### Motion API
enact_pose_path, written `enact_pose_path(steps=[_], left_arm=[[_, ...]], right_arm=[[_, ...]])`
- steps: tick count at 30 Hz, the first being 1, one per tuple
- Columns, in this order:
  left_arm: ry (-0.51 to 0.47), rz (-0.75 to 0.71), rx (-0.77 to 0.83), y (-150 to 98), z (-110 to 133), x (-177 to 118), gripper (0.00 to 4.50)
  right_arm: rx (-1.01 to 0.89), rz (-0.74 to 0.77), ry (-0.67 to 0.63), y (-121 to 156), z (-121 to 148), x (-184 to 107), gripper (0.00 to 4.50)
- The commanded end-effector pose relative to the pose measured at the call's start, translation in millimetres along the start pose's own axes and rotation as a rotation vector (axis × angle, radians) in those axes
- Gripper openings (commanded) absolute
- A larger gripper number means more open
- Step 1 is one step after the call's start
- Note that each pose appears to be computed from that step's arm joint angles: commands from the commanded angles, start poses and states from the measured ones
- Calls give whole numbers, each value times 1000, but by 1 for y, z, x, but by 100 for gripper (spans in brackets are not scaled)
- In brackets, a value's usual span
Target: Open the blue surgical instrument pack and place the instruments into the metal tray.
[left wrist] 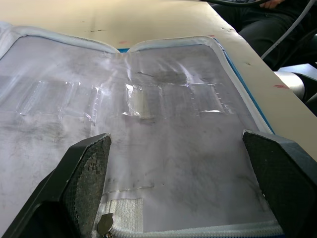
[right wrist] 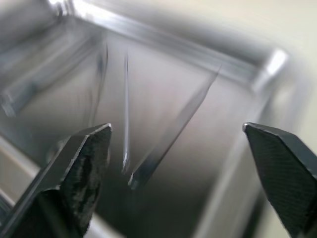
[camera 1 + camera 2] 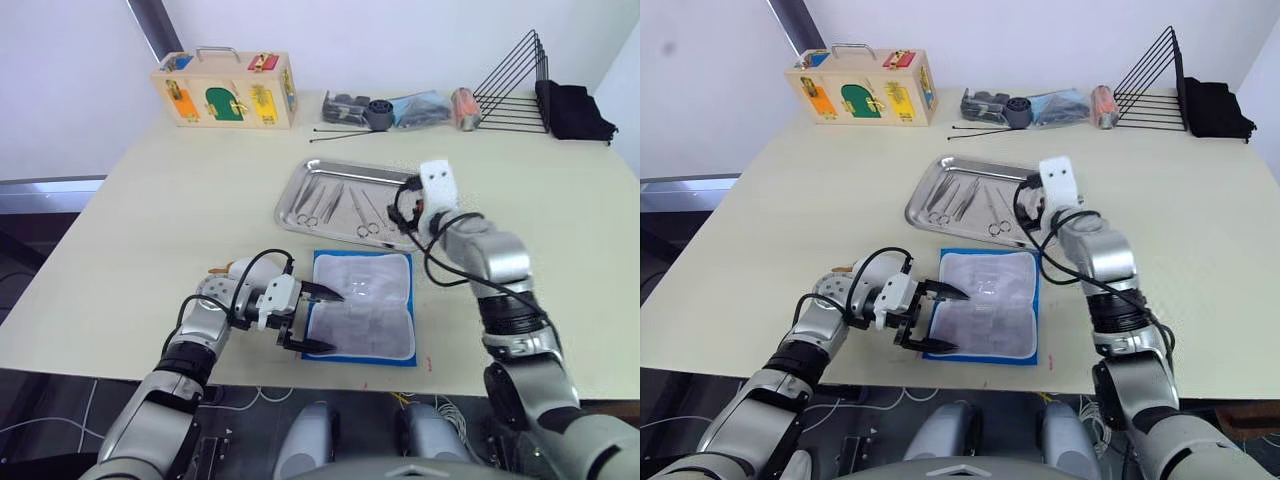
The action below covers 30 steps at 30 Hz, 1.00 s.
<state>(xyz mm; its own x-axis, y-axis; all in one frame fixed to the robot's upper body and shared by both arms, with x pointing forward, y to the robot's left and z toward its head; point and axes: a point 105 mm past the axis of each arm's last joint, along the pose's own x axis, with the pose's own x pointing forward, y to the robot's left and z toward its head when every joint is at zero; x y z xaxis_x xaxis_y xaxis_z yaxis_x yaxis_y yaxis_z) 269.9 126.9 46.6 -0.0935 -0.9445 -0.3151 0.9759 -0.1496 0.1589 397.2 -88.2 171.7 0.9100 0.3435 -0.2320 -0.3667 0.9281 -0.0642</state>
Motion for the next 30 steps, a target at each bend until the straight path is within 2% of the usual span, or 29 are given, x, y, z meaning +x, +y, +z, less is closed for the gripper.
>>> enact_pose_path(steps=[1,4,14,18,23,30], left_arm=[[85,-69,-118,-22,-28,6,450],[78,-67,-111,-21,-26,6,450],[28,-44,-76,-13,-11,6,450],[7,-24,-60,-9,-4,3,450],[-58,21,-39,1,16,-2,450],[-202,131,-30,17,63,-21,450]], right_arm=[[-25,87,-109,9,26,-16,444],[-30,151,-181,5,30,-29,444],[-102,345,-275,-9,-19,-76,444],[-71,437,-336,-9,-30,-97,444],[-118,506,-295,-16,-51,-114,444],[-112,561,-309,-23,-54,-131,444]])
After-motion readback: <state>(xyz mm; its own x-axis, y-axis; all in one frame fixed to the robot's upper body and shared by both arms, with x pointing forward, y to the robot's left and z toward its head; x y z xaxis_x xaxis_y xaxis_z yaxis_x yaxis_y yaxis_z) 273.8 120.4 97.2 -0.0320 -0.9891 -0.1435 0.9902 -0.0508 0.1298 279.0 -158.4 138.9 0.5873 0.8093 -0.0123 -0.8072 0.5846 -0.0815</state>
